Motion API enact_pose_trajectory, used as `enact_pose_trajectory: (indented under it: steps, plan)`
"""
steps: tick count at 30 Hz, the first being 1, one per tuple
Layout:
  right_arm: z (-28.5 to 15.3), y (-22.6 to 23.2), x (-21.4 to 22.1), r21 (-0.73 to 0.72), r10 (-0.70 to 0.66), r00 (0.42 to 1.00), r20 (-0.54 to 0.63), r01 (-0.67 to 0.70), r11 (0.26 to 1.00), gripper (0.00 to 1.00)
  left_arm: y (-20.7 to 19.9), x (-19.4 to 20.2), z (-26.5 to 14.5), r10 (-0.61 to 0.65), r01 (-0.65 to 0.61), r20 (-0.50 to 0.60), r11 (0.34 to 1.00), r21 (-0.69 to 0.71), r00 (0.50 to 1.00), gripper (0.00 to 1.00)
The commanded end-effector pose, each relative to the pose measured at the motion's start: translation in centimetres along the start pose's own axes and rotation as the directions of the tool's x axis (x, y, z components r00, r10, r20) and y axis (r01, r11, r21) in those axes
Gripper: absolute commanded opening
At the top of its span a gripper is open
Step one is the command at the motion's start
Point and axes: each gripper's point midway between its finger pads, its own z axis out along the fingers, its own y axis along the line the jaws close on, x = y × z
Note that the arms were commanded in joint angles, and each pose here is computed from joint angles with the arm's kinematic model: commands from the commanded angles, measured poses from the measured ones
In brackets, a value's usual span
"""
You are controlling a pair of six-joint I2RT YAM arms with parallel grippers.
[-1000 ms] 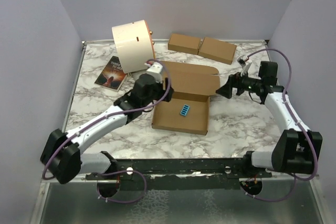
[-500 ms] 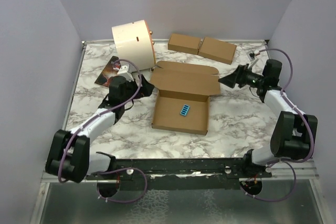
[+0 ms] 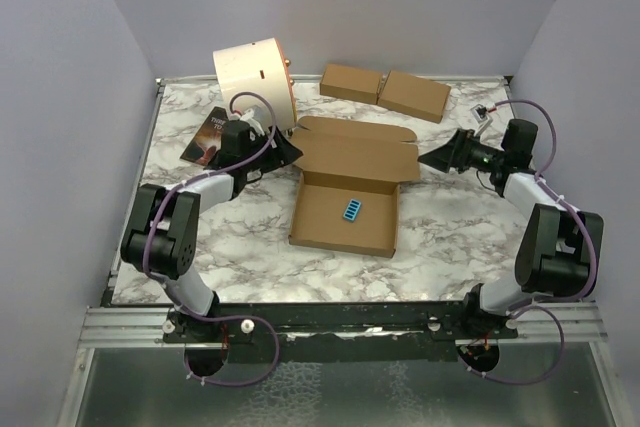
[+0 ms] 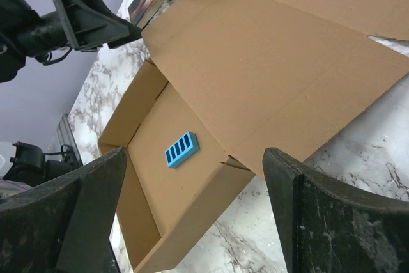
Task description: Fold the paper box
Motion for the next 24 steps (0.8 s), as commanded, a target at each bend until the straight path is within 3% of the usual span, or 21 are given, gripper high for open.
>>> enact_pose_trajectory:
  steps: [1,5,10,17,24]
  plan:
    - [-0.2,0.3,-0.4,-0.035,-0.027,1.0,0.007,0.027,0.999,0.88,0.8,-0.6,1.1,-0.075,0.075,-0.008,0.997,0.015,0.997,0.63]
    - [-0.3,0.2,-0.4,-0.038,-0.021,1.0,0.01,0.021,0.999,0.88,2.2,-0.2,1.9,-0.097,0.097,-0.015,0.995,-0.016,0.995,0.59]
    - [-0.4,-0.1,-0.2,-0.044,-0.007,1.0,0.008,0.007,0.999,0.88,1.4,-0.2,2.7,-0.139,0.141,-0.029,0.989,0.052,0.99,0.39]
    - [-0.7,-0.3,0.0,-0.053,0.011,1.0,0.008,-0.011,0.999,0.88,0.8,0.0,2.1,-0.176,0.176,-0.009,0.981,0.085,0.984,0.31]
    - [-0.7,-0.5,0.3,-0.057,0.025,1.0,0.002,-0.025,0.998,0.88,-0.3,0.4,1.3,-0.197,0.196,-0.008,0.97,0.141,0.98,0.15]
